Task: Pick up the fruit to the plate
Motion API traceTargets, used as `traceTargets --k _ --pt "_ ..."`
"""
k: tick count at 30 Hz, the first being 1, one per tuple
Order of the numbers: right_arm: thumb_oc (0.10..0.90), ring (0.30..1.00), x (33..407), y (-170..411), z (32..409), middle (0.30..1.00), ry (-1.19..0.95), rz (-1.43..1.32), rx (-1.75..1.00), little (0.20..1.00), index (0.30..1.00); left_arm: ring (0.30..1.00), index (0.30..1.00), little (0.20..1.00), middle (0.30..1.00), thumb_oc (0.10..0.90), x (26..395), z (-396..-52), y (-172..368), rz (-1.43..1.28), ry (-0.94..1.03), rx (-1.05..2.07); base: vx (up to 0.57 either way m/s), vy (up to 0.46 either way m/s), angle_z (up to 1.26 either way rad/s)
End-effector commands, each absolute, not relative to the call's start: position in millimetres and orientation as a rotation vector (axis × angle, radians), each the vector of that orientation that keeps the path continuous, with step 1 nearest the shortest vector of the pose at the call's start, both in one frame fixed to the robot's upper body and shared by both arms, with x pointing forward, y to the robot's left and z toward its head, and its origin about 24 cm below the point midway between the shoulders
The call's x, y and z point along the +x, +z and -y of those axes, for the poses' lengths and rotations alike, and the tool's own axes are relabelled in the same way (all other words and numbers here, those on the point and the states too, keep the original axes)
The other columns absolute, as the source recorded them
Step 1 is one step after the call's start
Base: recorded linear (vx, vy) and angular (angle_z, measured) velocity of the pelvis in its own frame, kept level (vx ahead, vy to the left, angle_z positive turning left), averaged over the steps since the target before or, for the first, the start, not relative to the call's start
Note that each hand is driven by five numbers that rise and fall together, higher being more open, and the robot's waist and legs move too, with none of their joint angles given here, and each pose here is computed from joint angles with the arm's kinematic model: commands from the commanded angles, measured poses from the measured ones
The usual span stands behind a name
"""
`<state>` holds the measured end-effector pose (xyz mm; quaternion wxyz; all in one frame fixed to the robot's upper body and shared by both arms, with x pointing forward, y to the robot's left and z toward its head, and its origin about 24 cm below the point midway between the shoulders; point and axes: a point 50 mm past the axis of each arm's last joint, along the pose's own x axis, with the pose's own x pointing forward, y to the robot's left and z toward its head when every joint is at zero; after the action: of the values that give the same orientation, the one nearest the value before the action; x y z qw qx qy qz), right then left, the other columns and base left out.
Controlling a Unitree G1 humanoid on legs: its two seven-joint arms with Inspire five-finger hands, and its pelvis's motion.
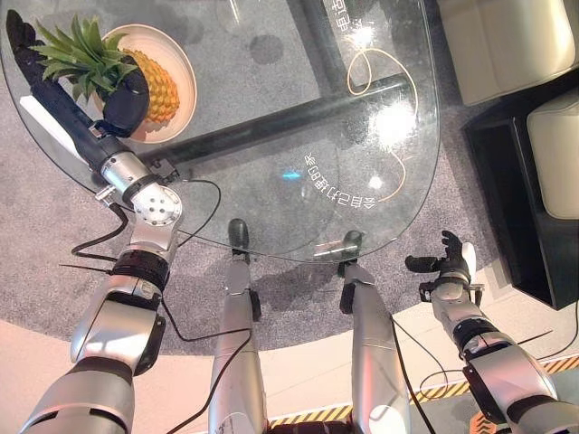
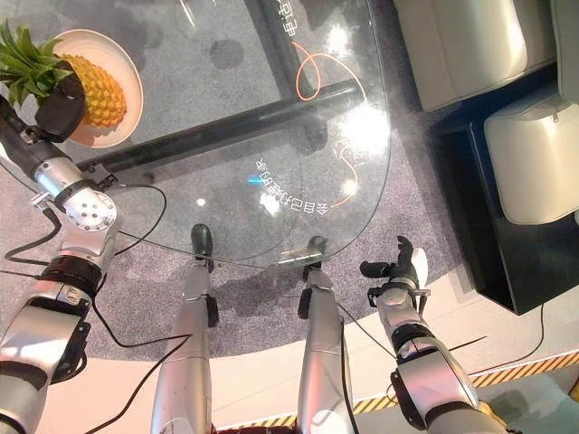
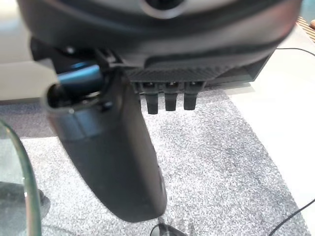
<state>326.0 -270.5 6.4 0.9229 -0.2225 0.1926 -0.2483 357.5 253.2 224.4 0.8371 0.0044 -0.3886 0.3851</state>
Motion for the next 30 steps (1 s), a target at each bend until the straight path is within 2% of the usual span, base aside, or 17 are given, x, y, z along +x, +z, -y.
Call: traceTargets --k 1,9,13,30 --pt "0.8 0.9 297 -5 308 0.9 -0.674 -0.455 -0.472 0.9 0.9 0.9 0.9 0.9 0.9 0.8 341 -250 267 1.094 0.746 -0.074 0.0 0.0 0.0" --pt "0.8 0.9 295 -7 308 0.9 -0.676 -0.459 -0.472 0.9 0.9 0.9 0.9 0.9 0.9 0.8 341 -245 266 1.1 0.719 -0.071 0.0 0.0 0.0" --pt "0.8 0.9 296 -5 309 0.9 -0.693 -0.454 -0.457 0.9 0.9 0.9 0.9 0.9 0.9 0.8 338 -228 268 1.151 0.636 -0.06 -0.02 -0.017 0.01" --pt "0.8 0.9 289 -11 311 0.9 -0.708 -0.469 -0.448 0.9 0.9 0.9 0.9 0.9 0.9 0.8 325 -215 265 1.226 0.566 -0.087 0.0 0.0 0.0"
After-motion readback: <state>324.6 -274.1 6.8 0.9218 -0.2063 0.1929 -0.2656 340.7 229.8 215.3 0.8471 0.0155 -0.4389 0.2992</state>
